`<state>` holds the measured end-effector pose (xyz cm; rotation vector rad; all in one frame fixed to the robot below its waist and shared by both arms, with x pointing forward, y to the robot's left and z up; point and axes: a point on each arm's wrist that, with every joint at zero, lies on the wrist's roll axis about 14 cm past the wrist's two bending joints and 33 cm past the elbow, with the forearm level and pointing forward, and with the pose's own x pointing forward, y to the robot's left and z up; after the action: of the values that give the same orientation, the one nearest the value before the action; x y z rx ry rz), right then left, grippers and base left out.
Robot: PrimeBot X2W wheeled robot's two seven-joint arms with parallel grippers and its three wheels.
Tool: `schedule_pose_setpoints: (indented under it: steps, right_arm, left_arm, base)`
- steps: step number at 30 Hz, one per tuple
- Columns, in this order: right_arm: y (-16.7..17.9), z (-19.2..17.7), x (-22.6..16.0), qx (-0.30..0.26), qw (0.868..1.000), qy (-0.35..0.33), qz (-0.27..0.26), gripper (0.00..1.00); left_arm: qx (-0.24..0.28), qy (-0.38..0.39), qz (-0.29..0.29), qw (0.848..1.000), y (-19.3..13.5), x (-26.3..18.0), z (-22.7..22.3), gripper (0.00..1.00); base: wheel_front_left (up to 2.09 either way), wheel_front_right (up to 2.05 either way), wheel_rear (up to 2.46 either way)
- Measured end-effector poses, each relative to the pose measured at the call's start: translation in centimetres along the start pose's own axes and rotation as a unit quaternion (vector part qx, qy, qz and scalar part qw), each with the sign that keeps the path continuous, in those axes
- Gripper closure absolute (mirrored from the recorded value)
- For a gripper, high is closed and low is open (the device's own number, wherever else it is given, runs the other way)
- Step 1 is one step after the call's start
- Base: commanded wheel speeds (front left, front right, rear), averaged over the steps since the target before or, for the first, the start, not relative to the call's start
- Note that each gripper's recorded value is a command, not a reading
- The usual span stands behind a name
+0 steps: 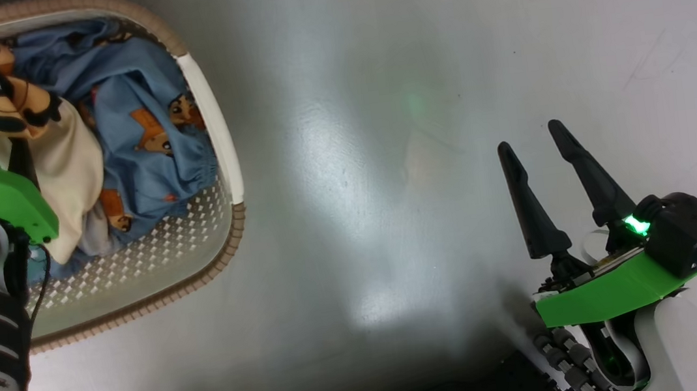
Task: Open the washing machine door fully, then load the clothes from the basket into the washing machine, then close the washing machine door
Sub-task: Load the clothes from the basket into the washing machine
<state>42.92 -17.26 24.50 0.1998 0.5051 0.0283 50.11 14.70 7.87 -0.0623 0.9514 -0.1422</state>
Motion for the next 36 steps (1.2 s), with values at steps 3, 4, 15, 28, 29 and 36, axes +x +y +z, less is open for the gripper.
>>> schedule_pose_setpoints:
  steps: [3, 4, 15, 28, 29, 36]
  right_arm:
    - [0.0, 0.0, 0.0, 0.001, 1.000, 0.000, 0.000, 0.00]
    - [0.0, 0.1, 0.0, 0.003, 1.000, -0.001, -0.001, 0.00]
    - [-0.8, 0.6, -0.1, 0.000, 1.000, -0.006, -0.010, 0.00]
    - [-0.4, 3.1, 0.1, 0.001, 0.999, -0.039, -0.006, 0.00]
    - [-0.3, 3.5, 0.2, 0.001, 0.999, -0.045, -0.004, 0.00]
    - [0.3, 6.2, 0.0, -0.004, 0.997, -0.078, 0.004, 0.00]
  left_arm:
    - [0.004, 0.005, -0.002, 1.000, -0.3, 0.1, -0.2, 0.00]
    - [0.010, 0.009, -0.005, 1.000, -0.5, 0.2, -0.4, 0.00]
    - [0.027, 0.051, -0.015, 0.998, -1.8, 1.1, -1.5, 1.00]
    - [0.011, -0.009, -0.019, 1.000, -1.9, -0.7, 1.6, 1.00]
    - [0.011, -0.015, -0.021, 1.000, -2.0, -1.0, 1.9, 1.00]
    - [-0.003, -0.072, -0.038, 0.997, -3.3, -3.8, 5.0, 1.00]
  base:
    - [0.00, 0.00, 0.00]
    - [0.00, 0.00, 0.00]
    - [0.00, 0.00, 0.00]
    - [0.00, 0.00, 0.00]
    - [0.00, 0.00, 0.00]
    - [0.00, 0.00, 0.00]
